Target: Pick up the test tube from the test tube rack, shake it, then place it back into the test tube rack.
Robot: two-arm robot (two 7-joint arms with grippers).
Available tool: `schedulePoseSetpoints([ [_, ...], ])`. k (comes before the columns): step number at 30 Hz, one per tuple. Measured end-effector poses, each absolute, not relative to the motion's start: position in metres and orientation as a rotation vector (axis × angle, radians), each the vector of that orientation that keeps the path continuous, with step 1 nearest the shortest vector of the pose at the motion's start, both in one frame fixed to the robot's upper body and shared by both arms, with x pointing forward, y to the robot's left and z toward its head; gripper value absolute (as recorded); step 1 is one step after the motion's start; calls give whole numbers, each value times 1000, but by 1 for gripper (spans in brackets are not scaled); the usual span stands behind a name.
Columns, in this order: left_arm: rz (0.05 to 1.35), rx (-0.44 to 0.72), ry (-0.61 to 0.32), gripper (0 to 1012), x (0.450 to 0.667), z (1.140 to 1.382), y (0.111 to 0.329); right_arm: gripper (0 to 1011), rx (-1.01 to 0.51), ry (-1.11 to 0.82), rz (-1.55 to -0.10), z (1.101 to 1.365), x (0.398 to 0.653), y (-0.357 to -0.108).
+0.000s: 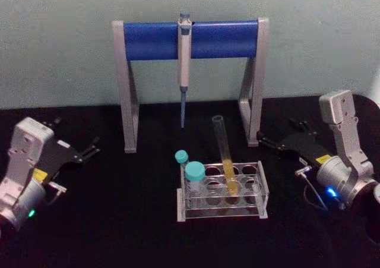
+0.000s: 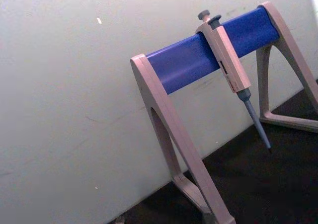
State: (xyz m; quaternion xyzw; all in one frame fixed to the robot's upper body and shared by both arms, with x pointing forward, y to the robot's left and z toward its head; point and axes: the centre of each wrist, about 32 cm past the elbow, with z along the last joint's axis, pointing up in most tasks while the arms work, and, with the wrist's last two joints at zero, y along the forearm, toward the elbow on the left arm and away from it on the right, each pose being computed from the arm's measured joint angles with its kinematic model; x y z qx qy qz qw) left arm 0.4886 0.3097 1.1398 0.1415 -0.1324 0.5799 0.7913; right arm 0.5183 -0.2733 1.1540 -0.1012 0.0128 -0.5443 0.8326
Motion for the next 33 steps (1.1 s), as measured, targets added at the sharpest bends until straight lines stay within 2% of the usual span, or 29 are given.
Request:
schedulePoseSetpoints([
  [33,1248,304,-285,1001,489,1140,310,1000,-214,21,-1155,1154,518,-273],
])
